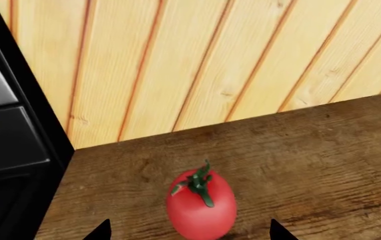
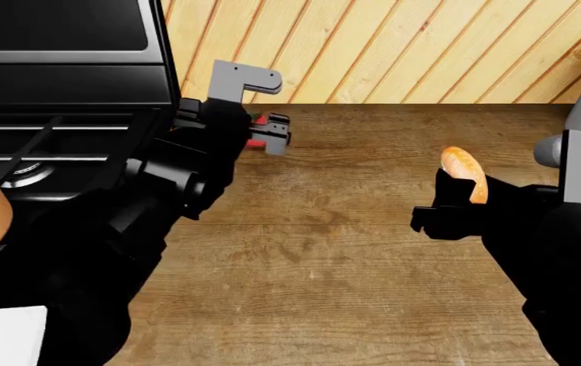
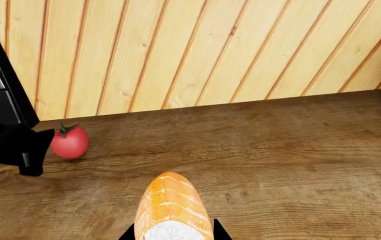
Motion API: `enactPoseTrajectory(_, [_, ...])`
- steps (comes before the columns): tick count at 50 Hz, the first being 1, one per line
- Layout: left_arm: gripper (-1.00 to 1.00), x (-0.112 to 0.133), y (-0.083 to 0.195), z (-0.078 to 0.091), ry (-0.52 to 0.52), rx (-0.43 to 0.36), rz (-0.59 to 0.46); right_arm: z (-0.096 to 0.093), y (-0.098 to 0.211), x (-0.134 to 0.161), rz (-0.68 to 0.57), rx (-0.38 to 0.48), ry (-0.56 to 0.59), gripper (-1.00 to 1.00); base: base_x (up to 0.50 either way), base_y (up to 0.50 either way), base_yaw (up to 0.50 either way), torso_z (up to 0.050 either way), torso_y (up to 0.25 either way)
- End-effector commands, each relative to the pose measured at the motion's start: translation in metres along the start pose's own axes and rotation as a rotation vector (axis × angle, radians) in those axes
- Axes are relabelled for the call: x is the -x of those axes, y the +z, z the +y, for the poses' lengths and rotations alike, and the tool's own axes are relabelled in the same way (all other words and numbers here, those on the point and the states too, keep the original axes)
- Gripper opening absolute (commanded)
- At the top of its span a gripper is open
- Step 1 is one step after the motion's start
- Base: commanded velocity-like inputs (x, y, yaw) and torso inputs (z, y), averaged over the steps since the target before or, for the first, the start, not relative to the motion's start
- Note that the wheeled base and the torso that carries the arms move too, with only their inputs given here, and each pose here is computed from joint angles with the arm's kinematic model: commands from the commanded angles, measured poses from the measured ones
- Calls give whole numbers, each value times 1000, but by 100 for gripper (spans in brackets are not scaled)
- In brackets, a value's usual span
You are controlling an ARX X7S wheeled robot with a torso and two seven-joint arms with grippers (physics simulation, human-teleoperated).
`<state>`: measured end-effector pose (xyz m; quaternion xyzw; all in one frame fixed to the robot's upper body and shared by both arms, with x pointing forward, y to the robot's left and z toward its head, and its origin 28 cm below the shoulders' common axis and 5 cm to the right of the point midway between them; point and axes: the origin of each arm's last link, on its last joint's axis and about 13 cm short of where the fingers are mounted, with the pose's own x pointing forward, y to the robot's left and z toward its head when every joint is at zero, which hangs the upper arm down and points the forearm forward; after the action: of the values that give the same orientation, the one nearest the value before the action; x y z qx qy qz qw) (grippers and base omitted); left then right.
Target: Place both pans onto different burners. Then place the tomato and the sushi on different pans.
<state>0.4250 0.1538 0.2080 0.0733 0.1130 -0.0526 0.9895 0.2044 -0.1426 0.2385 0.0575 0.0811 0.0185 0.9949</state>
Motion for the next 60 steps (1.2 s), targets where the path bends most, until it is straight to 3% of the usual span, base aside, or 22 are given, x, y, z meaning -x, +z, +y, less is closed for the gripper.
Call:
enactPoseTrajectory(1, [100, 0, 2, 2, 0, 4, -12, -1, -1, -2, -1, 0, 0, -100, 0, 0, 0, 0, 0])
enactPoseTrajectory(11, [100, 0, 8, 2, -21, -14, -47, -1, -2, -2, 2, -4, 2, -100, 0, 0, 0, 0, 0])
enactPoseTrajectory(28, [100, 0, 18, 3, -22, -24, -91, -1, -5, -2, 7, -10, 7, -100, -1, 0, 0, 3, -247])
enactPoseTrajectory(60, [100, -5, 17, 8, -4, -2, -246, -1, -10, -10, 30, -30, 18, -100, 0, 0, 0, 0, -3])
